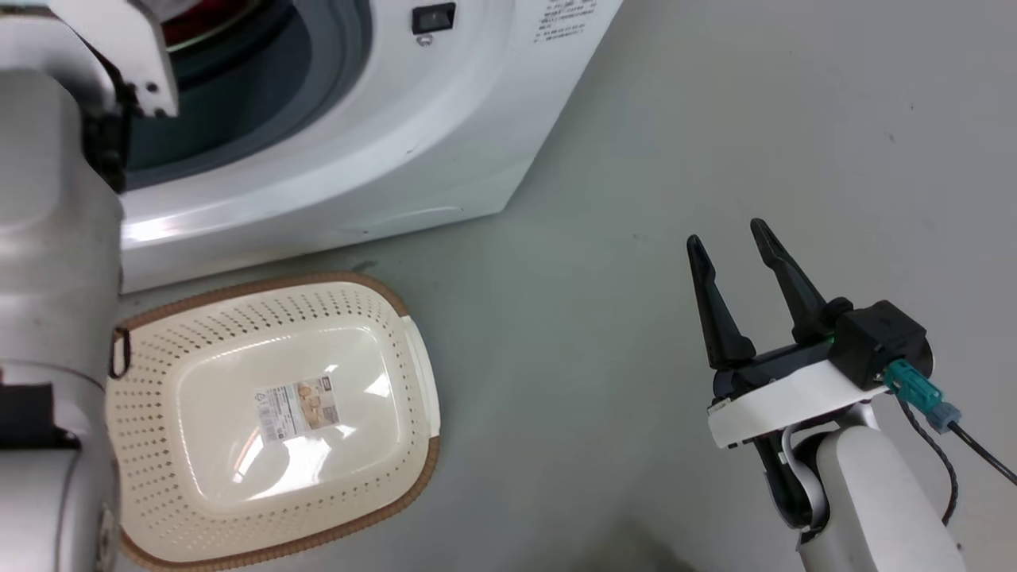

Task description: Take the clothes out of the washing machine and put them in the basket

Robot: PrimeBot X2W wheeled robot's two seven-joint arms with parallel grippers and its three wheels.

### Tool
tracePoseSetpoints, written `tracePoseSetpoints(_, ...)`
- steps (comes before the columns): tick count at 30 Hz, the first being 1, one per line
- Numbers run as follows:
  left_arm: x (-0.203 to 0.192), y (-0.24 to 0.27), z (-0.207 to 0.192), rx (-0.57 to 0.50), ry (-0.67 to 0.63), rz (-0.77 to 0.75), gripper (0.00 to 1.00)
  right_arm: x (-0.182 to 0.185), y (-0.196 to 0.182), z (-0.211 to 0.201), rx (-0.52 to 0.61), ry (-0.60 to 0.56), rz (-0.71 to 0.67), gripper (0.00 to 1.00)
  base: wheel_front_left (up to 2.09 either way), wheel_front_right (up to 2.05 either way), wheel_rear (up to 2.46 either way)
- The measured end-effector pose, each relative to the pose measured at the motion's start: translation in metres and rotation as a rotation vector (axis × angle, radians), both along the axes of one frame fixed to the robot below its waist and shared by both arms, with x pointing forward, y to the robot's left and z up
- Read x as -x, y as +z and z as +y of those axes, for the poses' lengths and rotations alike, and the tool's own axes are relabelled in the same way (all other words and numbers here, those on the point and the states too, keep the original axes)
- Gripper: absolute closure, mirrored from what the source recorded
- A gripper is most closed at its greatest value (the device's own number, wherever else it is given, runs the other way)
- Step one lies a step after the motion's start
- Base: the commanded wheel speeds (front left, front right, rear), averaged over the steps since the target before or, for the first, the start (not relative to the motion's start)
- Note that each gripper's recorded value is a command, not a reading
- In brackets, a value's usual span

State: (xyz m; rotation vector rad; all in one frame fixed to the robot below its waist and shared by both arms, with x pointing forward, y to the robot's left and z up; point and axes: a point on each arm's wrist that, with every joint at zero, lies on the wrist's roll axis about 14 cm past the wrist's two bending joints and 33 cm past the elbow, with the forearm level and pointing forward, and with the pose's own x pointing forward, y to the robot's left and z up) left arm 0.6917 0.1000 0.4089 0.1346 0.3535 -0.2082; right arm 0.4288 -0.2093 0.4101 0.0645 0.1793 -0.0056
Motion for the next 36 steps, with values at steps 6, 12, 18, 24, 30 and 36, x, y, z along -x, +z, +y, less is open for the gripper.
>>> tracePoseSetpoints(6, 0.045, 0.038, 0.001, 0.088, -0.017, -0.179, 1.00, 0.013, 0.020, 0.004, 0.015, 0.009, -0.043, 0.00, 0.00, 0.00, 0.00)
tracePoseSetpoints(12, 0.081, 0.064, 0.013, 0.154, 0.009, -0.235, 1.00, 0.023, 0.031, 0.016, 0.008, 0.036, -0.069, 0.00, 0.00, 0.00, 0.00)
tracePoseSetpoints(18, 0.116, 0.112, 0.021, 0.222, 0.015, -0.370, 1.00, 0.034, 0.043, 0.026, 0.000, 0.060, -0.098, 0.00, 0.00, 0.00, 0.00)
tracePoseSetpoints(24, 0.157, 0.156, 0.023, 0.266, 0.003, -0.505, 1.00, 0.046, 0.051, 0.036, -0.003, 0.087, -0.119, 0.00, 0.00, 0.00, 0.00)
tracePoseSetpoints(30, 0.200, 0.202, 0.023, 0.309, -0.011, -0.658, 1.00, 0.056, 0.058, 0.042, 0.000, 0.103, -0.137, 0.00, 0.00, 0.00, 0.00)
tracePoseSetpoints(36, 0.240, 0.244, 0.026, 0.320, -0.025, -0.813, 1.00, 0.058, 0.060, 0.049, -0.001, 0.122, -0.137, 0.00, 0.00, 0.00, 0.00)
